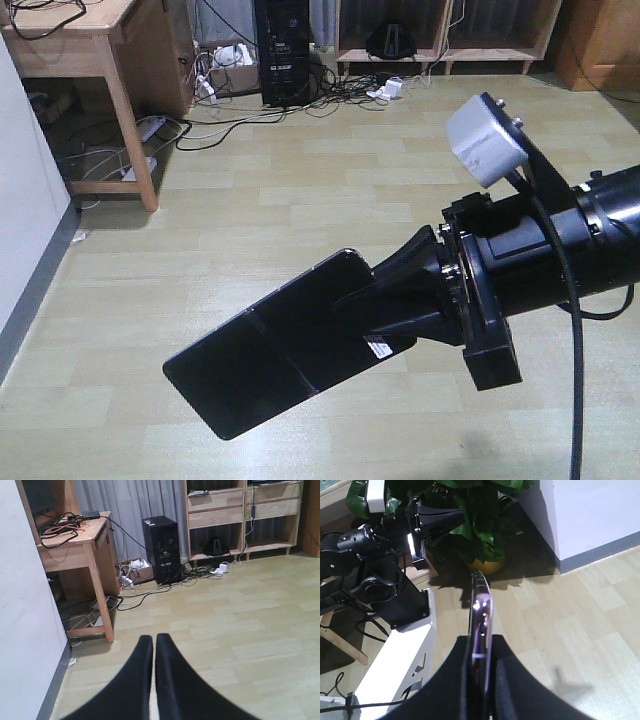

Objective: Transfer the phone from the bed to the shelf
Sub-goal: 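Keep holding the phone in the right gripper while driving toward the desk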

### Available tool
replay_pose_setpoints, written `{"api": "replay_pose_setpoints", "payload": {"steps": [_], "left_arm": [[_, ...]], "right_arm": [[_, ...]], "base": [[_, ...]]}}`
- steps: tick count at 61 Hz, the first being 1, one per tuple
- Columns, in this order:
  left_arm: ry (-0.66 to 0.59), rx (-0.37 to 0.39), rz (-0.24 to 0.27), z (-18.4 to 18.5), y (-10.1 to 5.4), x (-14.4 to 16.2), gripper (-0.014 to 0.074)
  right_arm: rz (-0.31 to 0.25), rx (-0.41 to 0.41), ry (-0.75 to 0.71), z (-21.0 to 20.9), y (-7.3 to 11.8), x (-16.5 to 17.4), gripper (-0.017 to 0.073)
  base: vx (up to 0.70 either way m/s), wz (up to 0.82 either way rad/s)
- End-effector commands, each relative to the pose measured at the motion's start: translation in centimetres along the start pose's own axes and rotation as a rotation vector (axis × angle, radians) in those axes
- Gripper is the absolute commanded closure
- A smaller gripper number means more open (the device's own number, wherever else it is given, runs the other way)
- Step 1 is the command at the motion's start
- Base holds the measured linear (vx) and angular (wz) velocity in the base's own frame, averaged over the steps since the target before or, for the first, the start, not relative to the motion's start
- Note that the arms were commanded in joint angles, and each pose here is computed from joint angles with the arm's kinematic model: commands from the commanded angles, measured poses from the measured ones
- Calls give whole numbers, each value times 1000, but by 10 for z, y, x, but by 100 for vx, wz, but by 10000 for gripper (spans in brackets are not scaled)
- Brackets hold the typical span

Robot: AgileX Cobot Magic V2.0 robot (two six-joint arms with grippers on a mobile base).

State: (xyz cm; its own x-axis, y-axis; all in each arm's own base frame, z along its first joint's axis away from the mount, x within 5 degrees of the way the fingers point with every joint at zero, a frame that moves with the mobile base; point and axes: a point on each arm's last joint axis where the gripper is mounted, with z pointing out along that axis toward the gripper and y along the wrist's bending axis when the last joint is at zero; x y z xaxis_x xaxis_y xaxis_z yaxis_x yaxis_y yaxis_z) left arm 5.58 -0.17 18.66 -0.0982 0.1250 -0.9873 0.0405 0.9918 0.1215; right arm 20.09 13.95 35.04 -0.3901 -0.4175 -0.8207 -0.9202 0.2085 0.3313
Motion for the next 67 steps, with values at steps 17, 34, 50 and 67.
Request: {"api": "replay_pose_setpoints", "payload": {"steps": [17, 34, 50, 67], "left_arm": [[-97, -14, -15, -2, 2, -14, 592], [-97, -14, -15, -2, 2, -14, 592], [-97, -14, -15, -2, 2, -14, 592], [-97, -14, -15, -2, 2, -14, 592]], "right_arm": [[-25, -76, -73, -9, 17, -13, 561], [-25, -76, -73, -9, 17, -13, 561], [-25, -76, -73, -9, 17, -13, 561], [-25, -76, -73, -9, 17, -13, 561]], "base": [[13, 2], [11, -2], [9, -2], [8, -2]]}}
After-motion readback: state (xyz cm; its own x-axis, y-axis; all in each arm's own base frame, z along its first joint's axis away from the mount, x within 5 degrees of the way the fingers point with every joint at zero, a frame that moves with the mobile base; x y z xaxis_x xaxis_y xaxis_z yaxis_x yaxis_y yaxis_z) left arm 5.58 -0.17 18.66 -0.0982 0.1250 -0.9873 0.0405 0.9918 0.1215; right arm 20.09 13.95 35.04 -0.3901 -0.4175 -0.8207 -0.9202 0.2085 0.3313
